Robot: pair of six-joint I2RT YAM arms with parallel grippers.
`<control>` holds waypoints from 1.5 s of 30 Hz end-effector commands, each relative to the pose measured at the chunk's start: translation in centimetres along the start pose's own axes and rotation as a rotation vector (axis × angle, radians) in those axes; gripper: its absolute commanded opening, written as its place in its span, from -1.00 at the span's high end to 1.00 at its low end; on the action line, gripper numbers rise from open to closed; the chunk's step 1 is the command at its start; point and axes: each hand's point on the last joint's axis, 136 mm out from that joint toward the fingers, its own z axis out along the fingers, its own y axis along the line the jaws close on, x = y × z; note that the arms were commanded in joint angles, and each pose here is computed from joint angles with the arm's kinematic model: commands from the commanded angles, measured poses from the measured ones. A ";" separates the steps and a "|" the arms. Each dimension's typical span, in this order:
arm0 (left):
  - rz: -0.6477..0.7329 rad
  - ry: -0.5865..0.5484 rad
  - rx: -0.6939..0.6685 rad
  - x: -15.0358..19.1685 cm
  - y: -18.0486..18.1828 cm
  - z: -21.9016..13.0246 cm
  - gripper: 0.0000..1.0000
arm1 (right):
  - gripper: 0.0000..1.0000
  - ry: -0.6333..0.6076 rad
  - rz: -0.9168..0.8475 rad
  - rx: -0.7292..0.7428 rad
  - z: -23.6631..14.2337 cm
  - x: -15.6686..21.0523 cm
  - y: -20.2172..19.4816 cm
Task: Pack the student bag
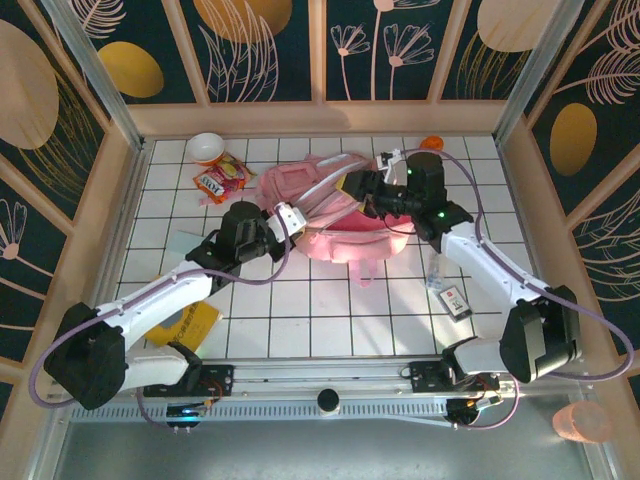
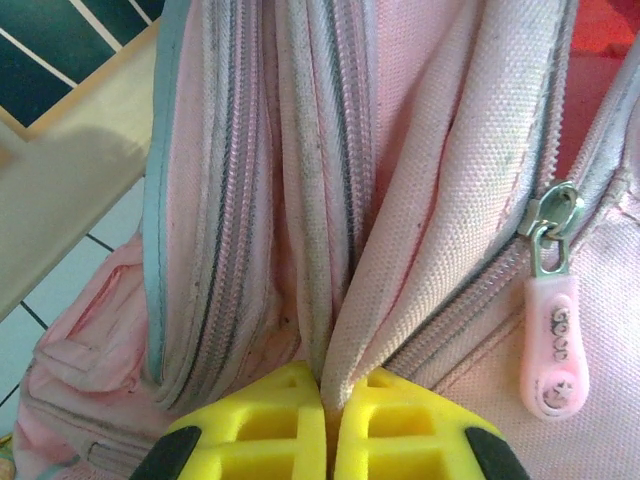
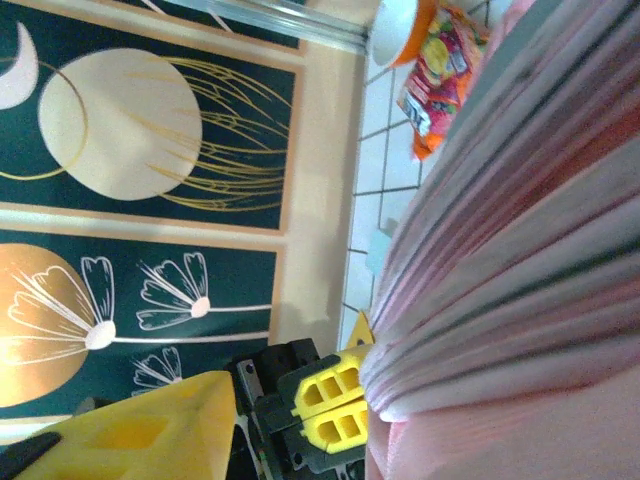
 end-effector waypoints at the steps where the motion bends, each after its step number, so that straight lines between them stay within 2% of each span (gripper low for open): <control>1: -0.012 -0.176 0.000 -5.7 1.1 -0.7 1.00 | -0.10 -0.071 0.035 -0.058 0.7 0.5 1.6; 6: 0.010 -0.185 -0.015 -6.1 1.3 -0.7 1.00 | -0.10 -0.123 0.079 0.015 1.9 1.0 -0.1; 7: 0.011 -0.183 -0.022 -6.1 1.5 -0.7 1.00 | -0.04 -0.127 0.085 0.027 2.1 1.1 -0.3; 8: 0.007 -0.178 -0.032 -6.0 1.7 -0.7 1.00 | 0.09 -0.134 0.088 0.041 2.2 1.1 -0.6; 10: -0.021 -0.166 -0.053 -6.1 2.2 -0.8 0.98 | 0.52 -0.161 0.094 0.068 2.2 0.9 -0.9; 11: -0.043 -0.159 -0.051 -6.1 2.2 -0.9 0.82 | 0.69 -0.183 0.095 0.074 2.0 0.7 -0.9; 14: -0.109 -0.138 0.019 -6.4 1.1 -1.8 0.25 | 1.00 -0.257 0.086 0.037 1.3 -0.1 0.1; 17: -0.236 -0.090 0.104 -6.2 -0.3 -3.2 -0.09 | 1.00 -0.306 0.075 0.004 0.7 -0.6 0.7; 20: -0.409 -0.047 0.191 -5.5 -2.2 -4.6 -0.25 | 1.00 -0.318 0.056 -0.018 0.6 -0.7 1.3; 25: -0.755 0.000 0.199 -3.2 -3.3 -5.4 -0.35 | 1.00 -0.291 0.037 -0.030 1.1 -0.4 1.8; 28: -0.878 0.024 0.228 -1.8 -4.3 -4.9 -0.38 | 1.00 -0.280 0.032 -0.040 1.5 -0.3 2.1; 34: -0.908 0.037 0.296 -1.1 -5.5 -3.2 -0.47 | 1.00 -0.260 0.020 -0.063 2.0 -0.2 2.9; 40: -0.875 -0.018 0.297 -2.2 -4.9 -1.7 -0.50 | 1.00 -0.236 0.012 -0.081 2.6 0.2 3.5; 45: -0.850 -0.045 0.300 -2.8 -4.9 -0.5 -0.37 | 1.00 -0.231 0.010 -0.092 2.9 0.5 3.8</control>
